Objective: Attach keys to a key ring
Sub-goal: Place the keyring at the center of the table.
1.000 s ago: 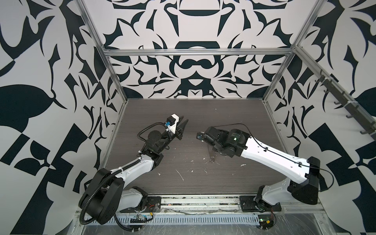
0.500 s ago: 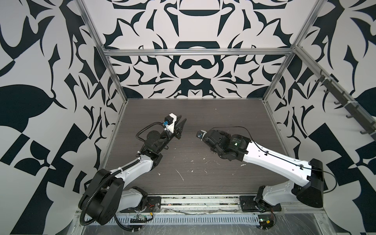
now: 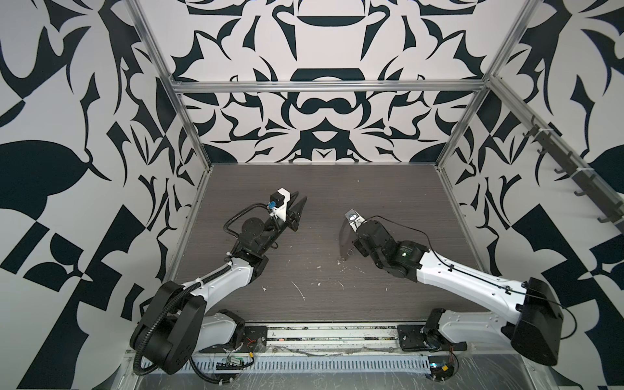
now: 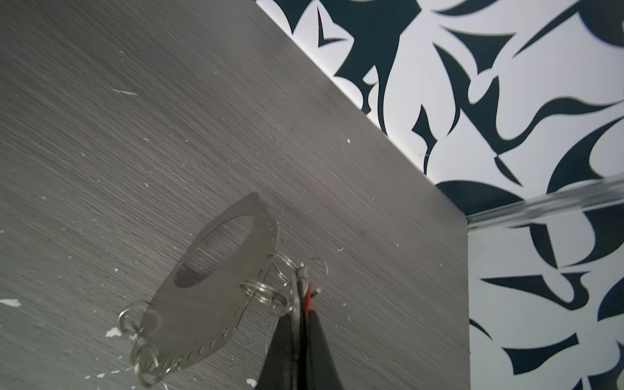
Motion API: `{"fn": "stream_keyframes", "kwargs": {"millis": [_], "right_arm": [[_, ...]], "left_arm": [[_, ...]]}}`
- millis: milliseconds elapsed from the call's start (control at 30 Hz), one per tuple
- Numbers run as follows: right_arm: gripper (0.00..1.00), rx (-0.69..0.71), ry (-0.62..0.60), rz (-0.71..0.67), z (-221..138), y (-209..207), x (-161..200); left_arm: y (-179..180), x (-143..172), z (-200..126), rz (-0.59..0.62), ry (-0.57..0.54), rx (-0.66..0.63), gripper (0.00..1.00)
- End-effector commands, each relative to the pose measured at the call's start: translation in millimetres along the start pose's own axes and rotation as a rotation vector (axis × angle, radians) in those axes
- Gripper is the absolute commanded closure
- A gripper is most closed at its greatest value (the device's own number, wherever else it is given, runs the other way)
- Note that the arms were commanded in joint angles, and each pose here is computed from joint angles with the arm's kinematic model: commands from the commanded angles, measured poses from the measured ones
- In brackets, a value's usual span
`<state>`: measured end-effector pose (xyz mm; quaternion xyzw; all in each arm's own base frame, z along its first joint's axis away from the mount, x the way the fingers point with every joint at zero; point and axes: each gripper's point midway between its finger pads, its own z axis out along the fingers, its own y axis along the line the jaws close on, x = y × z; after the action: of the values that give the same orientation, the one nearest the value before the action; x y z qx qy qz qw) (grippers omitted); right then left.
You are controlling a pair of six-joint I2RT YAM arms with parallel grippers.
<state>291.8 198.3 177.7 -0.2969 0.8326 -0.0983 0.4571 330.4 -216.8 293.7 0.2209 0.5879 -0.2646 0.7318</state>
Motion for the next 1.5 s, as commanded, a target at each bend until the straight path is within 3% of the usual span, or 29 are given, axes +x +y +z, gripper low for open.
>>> {"fn": "stream_keyframes", "kwargs": {"millis": [0,300,700,733,800,867,967,1067,1167,1233,1333,1467], "right_arm": [[1.0,-0.022,-0.025,0.087,4.3,6.3,2.0],[0.98,-0.073,0.086,0.275,25.1,33.3,65.5],[0.92,-0.132,0.12,0.4,49.9,64.4,92.8],[0.88,-0.134,0.124,0.404,50.7,65.5,93.2],[0.62,-0.13,0.132,0.42,50.8,65.4,93.6],[0.43,-0.111,0.123,0.434,47.5,58.9,89.1],[0.28,-0.048,0.08,0.427,34.3,35.5,73.7],[0.23,-0.019,0.041,0.428,16.9,7.7,54.0],[0.18,-0.005,-0.056,0.447,1.6,-27.7,23.9],[0.17,0.032,-0.136,0.439,-2.0,-56.6,4.3],[0.15,0.124,-0.181,0.421,11.7,-101.3,-5.6],[0.15,0.335,-0.109,0.417,56.9,-146.9,31.0]], "left_arm": [[-0.1,-14.0,-2.1,-0.011,-0.05,0.005,0.65],[-1.0,-14.2,-0.7,-0.019,-0.049,0.015,0.64],[1.6,-11.0,2.1,-0.026,-0.031,0.019,0.62],[2.1,-10.7,2.5,-0.026,-0.028,0.018,0.62],[3.3,-9.4,3.3,-0.009,-0.015,0.016,0.6],[6.9,-8.6,2.4,0.005,0.011,0.002,0.57],[11.3,-2.7,-0.8,0.028,0.081,-0.019,0.51],[28.6,8.9,-6.0,0.062,0.178,-0.118,0.41],[53.8,27.8,-21.4,0.106,0.313,-0.265,0.17],[84.1,42.2,-42.9,0.138,0.384,-0.458,0.02],[117.7,66.9,-78.2,0.153,0.442,-0.677,0.01],[131.4,106.0,-106.1,0.189,0.492,-0.761,0.01]]}}
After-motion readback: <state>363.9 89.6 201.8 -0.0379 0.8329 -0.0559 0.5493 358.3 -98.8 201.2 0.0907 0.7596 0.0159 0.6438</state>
